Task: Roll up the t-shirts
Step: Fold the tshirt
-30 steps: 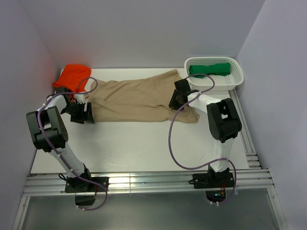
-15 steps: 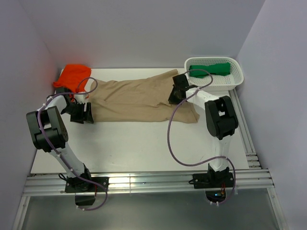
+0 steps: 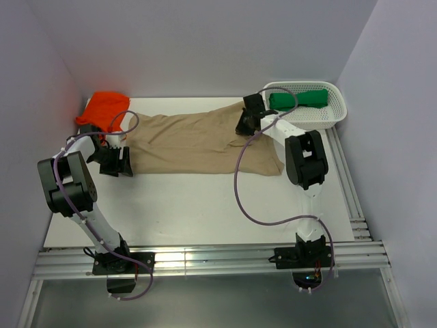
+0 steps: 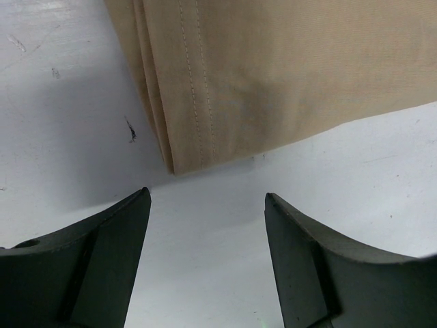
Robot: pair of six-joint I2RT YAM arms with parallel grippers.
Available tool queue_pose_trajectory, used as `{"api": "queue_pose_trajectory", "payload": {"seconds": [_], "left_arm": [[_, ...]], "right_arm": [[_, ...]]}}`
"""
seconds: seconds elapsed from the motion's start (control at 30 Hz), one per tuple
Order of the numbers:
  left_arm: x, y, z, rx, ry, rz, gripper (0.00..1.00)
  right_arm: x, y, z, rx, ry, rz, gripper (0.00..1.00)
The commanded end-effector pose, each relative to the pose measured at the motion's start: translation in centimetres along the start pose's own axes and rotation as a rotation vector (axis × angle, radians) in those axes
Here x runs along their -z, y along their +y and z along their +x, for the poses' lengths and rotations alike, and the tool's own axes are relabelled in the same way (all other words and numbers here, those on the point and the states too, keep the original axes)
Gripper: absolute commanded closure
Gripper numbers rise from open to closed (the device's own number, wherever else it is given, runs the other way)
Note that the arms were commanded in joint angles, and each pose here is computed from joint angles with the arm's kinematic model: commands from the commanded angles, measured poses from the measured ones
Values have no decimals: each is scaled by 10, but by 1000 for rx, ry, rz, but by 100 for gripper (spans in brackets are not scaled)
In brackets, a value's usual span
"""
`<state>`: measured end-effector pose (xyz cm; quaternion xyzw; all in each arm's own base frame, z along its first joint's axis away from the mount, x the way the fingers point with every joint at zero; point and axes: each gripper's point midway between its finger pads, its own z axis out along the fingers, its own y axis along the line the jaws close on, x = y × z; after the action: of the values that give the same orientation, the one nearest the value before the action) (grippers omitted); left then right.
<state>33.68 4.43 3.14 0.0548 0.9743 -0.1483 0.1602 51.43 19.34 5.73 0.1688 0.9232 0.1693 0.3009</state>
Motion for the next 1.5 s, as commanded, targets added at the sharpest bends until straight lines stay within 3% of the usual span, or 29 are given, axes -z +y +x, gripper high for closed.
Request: {"api": "queue_pose_trajectory", "payload": {"seconds": [0.0,0.13,0.23,0.4,0.7,0.93,1.17,1.47], "left_arm": [[1,1,0,-20,-8,-2,27],[1,1,0,-19,-8,0,27],[1,0,0,-21,-8,-1,27],[0,0,-1,-16,-8,2,27],[0,1,-2,-12,-8,-1,28],[3,0,-4,-9,-13,3,28],[5,-1,-3,-14,-13,0,28],[8,-2,-5,-14,-17,-3,29]], "right_arm": [[1,24,-27,30,-69,-100,88],[1,39,-39,59,-87,-148,83],[2,38,-41,73,-99,-138,61],[27,34,-53,74,-167,-112,52],[56,-9,-19,27,-127,30,64],[44,-33,19,18,-50,82,92],[28,-39,22,26,-43,105,94],[7,-32,3,46,-49,136,89]]}}
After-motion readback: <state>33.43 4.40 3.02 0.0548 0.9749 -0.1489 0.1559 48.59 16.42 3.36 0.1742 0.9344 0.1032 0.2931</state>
